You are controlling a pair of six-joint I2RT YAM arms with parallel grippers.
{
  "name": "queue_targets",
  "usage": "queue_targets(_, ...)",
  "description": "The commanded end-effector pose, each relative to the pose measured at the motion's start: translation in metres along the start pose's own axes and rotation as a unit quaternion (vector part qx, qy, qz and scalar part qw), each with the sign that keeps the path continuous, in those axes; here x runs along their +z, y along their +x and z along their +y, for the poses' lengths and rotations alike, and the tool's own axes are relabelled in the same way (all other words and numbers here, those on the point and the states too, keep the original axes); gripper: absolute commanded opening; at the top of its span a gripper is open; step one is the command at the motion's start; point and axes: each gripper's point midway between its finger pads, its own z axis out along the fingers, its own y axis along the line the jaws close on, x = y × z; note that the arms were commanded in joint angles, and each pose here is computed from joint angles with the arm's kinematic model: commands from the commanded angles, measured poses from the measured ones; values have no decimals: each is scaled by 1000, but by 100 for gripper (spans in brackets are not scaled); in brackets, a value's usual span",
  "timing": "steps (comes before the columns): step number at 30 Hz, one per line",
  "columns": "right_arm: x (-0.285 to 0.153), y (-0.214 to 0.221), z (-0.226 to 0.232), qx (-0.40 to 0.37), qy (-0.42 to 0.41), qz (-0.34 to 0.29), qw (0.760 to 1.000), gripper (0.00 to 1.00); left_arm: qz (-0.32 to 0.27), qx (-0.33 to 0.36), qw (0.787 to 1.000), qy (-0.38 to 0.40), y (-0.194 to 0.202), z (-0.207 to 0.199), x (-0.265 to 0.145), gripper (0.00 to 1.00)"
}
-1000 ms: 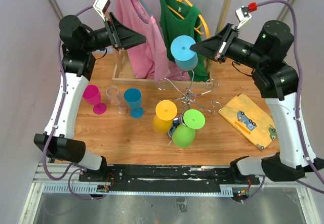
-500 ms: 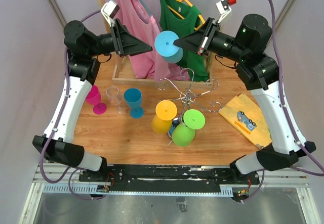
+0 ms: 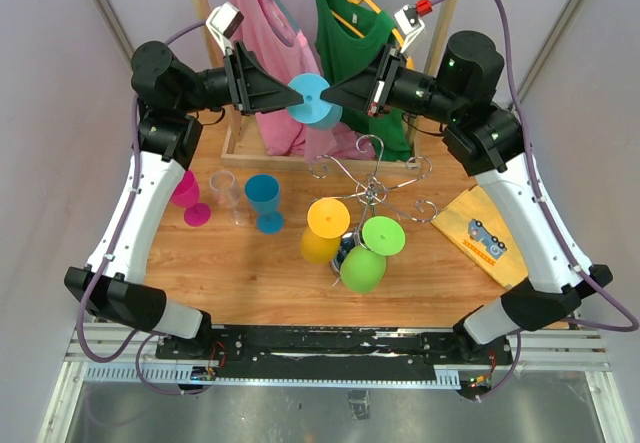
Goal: Take the wine glass off the wine glass rack
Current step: Place the wine glass at the center of the board.
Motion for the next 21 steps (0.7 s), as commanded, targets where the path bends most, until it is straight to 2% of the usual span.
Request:
queue_targets(1,3,1,4,-23,-10,-7,1000,1,7,26,1000,15,1,-15,-1,61)
queue_targets(5,3,4,0,-24,-4,-6,1000,1,6,28,999,17,1,-17,-1,40)
queue_targets(11,4,5,-3,-29,-3,-7,1000,1,11,27,999,19,4,-18,-2,1)
queue_targets(13,4,6,-4,-29,-5,-7,1000,1,13,27,999,22,5,-20,-2,0)
queue_targets(14,4,7,-5,-29,-5,-6,1000,4,15,27,999,24,6,-22,-2,0)
queue_targets(18,0,7,-4,-37,-2,-10,999,40,23,52,998,30,8,-28,-4,0)
queue_targets(21,-11,3,-2,-50,10,-24,998,60,32,84,996,17,11,-27,-6,0)
